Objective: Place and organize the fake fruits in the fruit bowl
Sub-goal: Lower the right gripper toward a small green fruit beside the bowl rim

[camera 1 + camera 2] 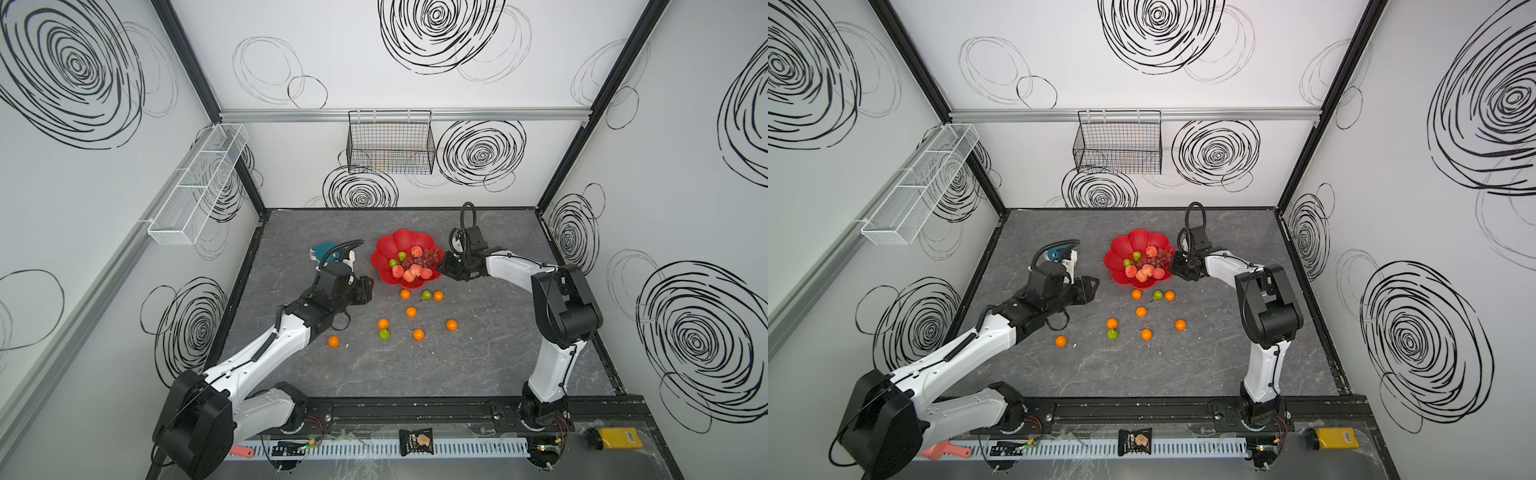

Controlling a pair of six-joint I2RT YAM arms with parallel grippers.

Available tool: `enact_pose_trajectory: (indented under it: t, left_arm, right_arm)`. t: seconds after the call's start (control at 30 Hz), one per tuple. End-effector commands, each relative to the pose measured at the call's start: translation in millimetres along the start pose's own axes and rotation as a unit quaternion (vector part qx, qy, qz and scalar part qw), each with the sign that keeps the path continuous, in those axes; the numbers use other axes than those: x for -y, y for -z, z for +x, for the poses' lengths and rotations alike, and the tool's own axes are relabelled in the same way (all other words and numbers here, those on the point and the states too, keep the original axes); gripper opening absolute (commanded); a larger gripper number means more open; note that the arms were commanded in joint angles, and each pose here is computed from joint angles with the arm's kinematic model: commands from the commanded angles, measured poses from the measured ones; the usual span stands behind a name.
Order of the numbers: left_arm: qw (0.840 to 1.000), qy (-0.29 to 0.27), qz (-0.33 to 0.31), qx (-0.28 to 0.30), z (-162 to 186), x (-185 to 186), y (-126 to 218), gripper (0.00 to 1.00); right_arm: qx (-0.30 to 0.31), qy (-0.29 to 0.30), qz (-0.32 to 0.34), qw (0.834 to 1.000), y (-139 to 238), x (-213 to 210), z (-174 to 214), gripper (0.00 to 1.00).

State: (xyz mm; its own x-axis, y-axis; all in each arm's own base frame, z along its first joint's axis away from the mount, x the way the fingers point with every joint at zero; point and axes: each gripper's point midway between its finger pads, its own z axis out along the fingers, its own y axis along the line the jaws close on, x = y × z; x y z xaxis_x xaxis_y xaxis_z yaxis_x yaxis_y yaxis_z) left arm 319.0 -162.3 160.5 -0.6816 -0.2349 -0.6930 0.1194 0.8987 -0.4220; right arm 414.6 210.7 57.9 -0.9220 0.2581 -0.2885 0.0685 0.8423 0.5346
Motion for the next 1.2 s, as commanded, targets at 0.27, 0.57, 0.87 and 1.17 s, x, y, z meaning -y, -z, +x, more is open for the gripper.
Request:
enact_pose_trajectory:
  t: [0.27,0.57,0.87,1.17]
  left_arm:
    - [1.0,0.012,-0.01,0.013,-4.1,-10.4,10.9,0.56]
    - [0.999,0.02,-0.024,0.017,-4.0,-19.6,20.3,0.55]
    - [0.999,0.023,-0.027,0.012,2.1,-24.6,25.7,0.55]
    - [0.999,0.028,-0.028,0.009,9.3,-28.1,29.3,0.55]
  right_arm:
    - [-0.008,0.015,-0.006,1.0,-7.6,-14.0,-0.4,0.15]
    - [-0.024,0.04,-0.021,0.999,-15.6,-37.3,11.7,0.1]
    - [-0.065,0.081,-0.039,0.994,-24.8,-69.6,41.9,0.1]
    - [-0.079,0.087,-0.029,0.993,-11.0,-57.0,64.4,0.1]
